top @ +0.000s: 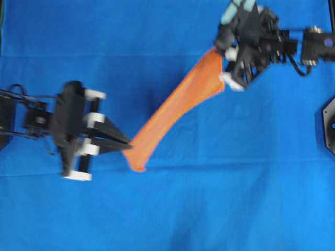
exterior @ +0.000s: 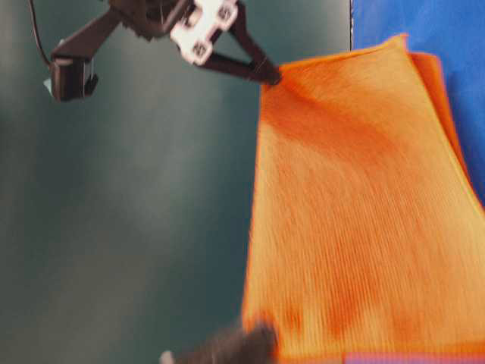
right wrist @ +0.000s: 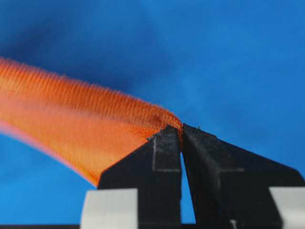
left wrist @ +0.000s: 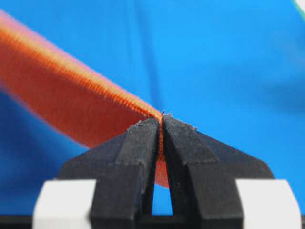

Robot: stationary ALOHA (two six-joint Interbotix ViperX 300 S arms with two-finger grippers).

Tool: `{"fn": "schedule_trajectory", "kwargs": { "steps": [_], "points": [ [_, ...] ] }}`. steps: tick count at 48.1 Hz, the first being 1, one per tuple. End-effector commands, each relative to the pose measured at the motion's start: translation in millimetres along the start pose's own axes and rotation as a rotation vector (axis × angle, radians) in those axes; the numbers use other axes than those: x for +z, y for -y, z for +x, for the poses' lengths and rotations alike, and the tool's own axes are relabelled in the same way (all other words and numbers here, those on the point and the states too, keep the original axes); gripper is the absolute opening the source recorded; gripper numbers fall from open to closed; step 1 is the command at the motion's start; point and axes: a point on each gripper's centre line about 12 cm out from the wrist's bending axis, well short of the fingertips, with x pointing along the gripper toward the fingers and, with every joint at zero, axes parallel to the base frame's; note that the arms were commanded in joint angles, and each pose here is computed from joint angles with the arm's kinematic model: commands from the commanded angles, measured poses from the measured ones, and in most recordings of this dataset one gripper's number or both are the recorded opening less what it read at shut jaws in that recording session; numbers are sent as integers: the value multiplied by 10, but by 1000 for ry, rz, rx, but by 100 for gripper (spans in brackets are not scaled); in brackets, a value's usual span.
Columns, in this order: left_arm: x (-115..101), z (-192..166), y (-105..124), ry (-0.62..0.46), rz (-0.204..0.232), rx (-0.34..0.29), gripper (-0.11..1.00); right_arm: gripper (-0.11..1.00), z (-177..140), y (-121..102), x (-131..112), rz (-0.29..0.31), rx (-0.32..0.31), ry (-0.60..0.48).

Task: Fold the orange towel.
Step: 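Grasp the folded strip's ends with both grippers and lift, then rotate the strip vertical, left gripper swinging its end downward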

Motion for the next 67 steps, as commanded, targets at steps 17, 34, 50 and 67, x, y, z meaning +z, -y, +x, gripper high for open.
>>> {"fn": "schedule_trajectory", "kwargs": {
  "steps": [17,34,50,67],
  "points": [
    [505,806,100,68,140,-15,3,5,150,385,528,-35,-86,146],
    [610,1021,107,105,144,-12,3,5,144,442,498,-38,-102,135],
    [775,1550,83,154,210,3,3,5,-75,519,130,-16,-113,110],
    [349,1620,44,83,146,1,3,5,439,384,41,-61,-56,59]
  ]
}}
